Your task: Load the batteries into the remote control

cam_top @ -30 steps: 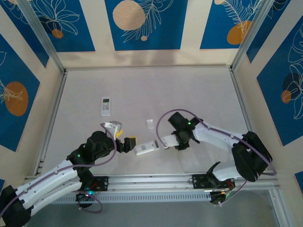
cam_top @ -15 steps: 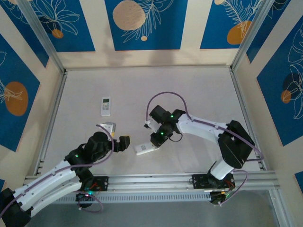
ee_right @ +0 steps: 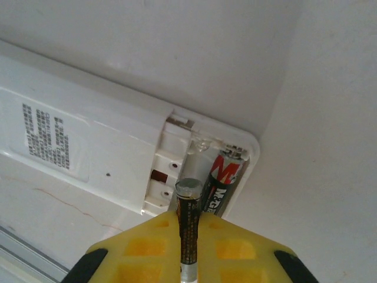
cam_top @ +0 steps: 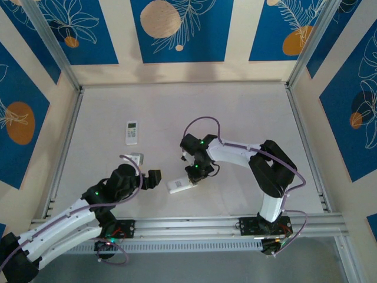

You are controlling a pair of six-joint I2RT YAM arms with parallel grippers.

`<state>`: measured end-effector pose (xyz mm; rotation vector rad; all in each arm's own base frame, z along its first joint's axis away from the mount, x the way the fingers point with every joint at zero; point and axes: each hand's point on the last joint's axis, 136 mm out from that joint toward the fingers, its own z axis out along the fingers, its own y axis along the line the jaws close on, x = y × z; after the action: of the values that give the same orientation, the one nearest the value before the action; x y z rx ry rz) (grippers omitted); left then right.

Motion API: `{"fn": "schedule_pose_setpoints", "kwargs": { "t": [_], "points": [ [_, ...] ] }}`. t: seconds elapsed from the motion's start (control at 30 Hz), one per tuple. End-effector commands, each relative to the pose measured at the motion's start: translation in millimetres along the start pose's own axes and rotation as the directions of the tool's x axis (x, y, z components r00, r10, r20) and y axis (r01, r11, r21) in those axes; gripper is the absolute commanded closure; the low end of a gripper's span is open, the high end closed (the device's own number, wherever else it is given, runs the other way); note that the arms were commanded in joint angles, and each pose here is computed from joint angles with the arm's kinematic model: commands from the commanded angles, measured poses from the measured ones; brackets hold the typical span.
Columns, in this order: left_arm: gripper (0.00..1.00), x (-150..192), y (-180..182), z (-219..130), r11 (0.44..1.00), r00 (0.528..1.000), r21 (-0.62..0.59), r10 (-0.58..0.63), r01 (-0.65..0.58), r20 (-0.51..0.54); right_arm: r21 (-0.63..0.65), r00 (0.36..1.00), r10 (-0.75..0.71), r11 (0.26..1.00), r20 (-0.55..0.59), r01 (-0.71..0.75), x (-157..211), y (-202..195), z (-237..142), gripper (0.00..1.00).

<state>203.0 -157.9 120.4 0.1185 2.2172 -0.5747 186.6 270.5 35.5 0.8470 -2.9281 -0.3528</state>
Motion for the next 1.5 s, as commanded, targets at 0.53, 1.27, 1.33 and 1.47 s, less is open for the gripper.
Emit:
{"fn": "schedule_pose_setpoints", "kwargs": {
  "t": [0.53, 1.27, 1.33, 1.47],
  "points": [
    [0.07, 16.7, -14.2, 4.2, 0.996, 0.994, 0.080, -0.030, 0.039, -0.104, -0.004, 0.999, 0.036, 0.999, 0.039, -0.036, -8.3, 11.0, -11.8, 0.78],
    [0.27, 82.9, -54.4, 42.2, 0.970, 0.854, 0.111, -0.133, 0.217, -0.503, -0.096, 0.983, 0.164, 0.983, 0.079, -0.157, -0.9, 16.2, -0.8, 0.78],
    [0.28, 84.1, -54.1, 44.2, 0.970, 0.851, 0.105, -0.138, 0.220, -0.507, -0.090, 0.984, 0.162, 0.984, 0.075, -0.155, -1.1, 15.3, 1.0, 0.79],
    [0.32, 87.3, -54.3, 47.2, 0.971, 0.841, 0.096, -0.136, 0.217, -0.524, -0.072, 0.985, 0.159, 0.985, 0.067, -0.154, 0.0, 12.9, 3.2, 0.80]
  ]
}}
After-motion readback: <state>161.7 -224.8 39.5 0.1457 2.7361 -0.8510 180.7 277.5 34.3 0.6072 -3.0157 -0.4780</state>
